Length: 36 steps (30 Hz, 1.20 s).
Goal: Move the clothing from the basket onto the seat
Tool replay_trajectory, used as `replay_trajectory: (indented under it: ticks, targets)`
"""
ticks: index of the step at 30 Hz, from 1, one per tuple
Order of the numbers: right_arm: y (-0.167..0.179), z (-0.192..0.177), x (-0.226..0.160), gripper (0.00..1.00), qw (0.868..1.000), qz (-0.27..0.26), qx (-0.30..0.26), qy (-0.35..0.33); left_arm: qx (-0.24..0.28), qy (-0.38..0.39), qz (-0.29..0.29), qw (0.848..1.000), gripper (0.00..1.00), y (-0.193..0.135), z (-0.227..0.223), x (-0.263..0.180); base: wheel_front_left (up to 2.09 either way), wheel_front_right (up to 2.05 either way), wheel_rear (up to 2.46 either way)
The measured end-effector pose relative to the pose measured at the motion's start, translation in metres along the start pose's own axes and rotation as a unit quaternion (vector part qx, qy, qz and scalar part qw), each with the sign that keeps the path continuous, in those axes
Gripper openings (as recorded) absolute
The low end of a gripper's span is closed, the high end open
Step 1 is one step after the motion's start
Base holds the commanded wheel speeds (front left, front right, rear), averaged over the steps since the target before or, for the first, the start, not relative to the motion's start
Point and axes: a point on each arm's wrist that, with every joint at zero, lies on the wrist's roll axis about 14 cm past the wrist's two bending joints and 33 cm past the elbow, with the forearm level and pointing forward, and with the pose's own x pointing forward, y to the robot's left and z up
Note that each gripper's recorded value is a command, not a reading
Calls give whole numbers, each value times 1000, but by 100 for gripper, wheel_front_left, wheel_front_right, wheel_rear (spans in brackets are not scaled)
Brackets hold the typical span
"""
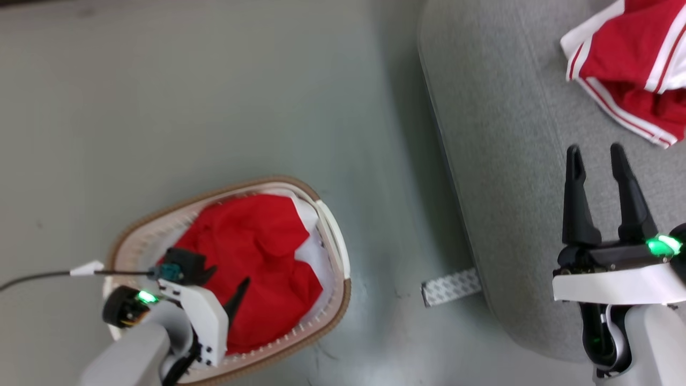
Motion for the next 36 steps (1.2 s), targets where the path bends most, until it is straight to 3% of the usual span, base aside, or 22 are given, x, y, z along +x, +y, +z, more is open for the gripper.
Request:
replay_trajectory:
  ticks: [22, 23, 24, 26, 36]
  targets:
    - [-17, -33, 22, 100, 1000, -19, 2, 23, 14, 177, -93, 980, 98, 4, -89, 73, 0, 0, 0]
    - [-18, -35, 22, 100, 999, -20, 1, 26, 15, 184, -95, 978, 71, 3, -93, 75, 0, 0, 0]
    - [-18, -37, 22, 100, 999, -21, 2, 29, 18, 189, -95, 977, 34, 5, -96, 76, 0, 0, 0]
    - [-19, -39, 21, 100, 999, -22, 2, 32, 22, 191, -93, 977, 0, 8, -98, 79, 0, 0, 0]
    - [-20, -33, 21, 100, 999, -24, 3, 26, 20, 186, -86, 979, 0, 11, -93, 75, 0, 0, 0]
